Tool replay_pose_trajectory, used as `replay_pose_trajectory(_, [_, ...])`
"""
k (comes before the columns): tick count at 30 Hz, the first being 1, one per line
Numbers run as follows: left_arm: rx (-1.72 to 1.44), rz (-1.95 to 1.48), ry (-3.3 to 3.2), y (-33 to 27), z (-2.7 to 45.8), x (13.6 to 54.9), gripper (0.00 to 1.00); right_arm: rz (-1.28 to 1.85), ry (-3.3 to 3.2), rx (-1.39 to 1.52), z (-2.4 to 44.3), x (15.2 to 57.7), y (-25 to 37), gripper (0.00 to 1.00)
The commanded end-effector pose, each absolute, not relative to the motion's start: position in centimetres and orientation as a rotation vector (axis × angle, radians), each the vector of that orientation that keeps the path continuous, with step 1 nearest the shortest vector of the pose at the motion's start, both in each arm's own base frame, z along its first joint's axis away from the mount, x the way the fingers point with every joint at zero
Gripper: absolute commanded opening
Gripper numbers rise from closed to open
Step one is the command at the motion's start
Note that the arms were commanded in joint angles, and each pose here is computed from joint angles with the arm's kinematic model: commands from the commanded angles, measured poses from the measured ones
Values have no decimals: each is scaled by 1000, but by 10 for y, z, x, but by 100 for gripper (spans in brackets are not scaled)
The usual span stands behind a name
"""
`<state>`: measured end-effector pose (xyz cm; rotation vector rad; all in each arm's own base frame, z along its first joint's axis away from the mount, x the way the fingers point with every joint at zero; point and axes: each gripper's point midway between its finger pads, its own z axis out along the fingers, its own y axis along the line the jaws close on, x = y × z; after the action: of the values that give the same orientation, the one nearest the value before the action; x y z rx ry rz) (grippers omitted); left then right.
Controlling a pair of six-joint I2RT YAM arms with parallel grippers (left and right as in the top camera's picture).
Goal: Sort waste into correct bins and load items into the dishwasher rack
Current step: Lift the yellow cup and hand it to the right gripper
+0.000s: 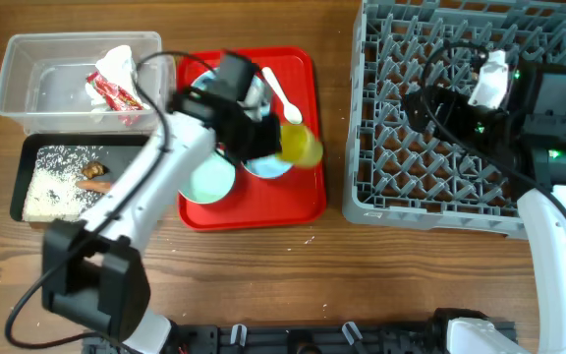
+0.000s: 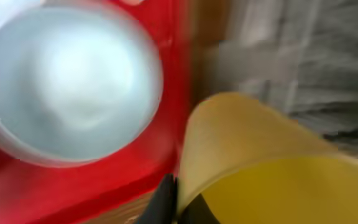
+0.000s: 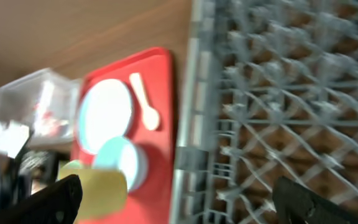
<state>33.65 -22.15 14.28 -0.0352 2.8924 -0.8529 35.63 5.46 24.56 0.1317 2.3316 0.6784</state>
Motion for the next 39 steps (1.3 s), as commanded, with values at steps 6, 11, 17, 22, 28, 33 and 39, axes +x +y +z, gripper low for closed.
replay_pose_trajectory(6, [438, -1993, 2162, -231, 308, 338, 4, 1305, 1820, -595, 337, 328, 139, 100])
replay_pose_trajectory(11, [495, -2017, 2116, -232, 314, 335, 4, 1502, 1609, -876, 344, 316, 169, 100])
replay_pose_trajectory(17, [510, -2024, 2120, -236, 314, 332, 4, 1561, 1538, -1015, 335, 314, 206, 100])
replay_pose_trajectory(22, [549, -2022, 2139, -251, 312, 324, 4, 1557, 1557, -1012, 336, 316, 226, 85])
replay_pose_trajectory(28, [548, -2019, 2142, -252, 311, 324, 4, 1560, 1578, -1000, 334, 316, 233, 66])
replay_pose_trajectory(33, [548, -2018, 2141, -252, 311, 324, 4, 1567, 1583, -1000, 334, 315, 234, 66])
replay_pose_trajectory(39, [547, -2017, 2141, -252, 311, 324, 21, 1567, 1583, -999, 334, 315, 234, 52])
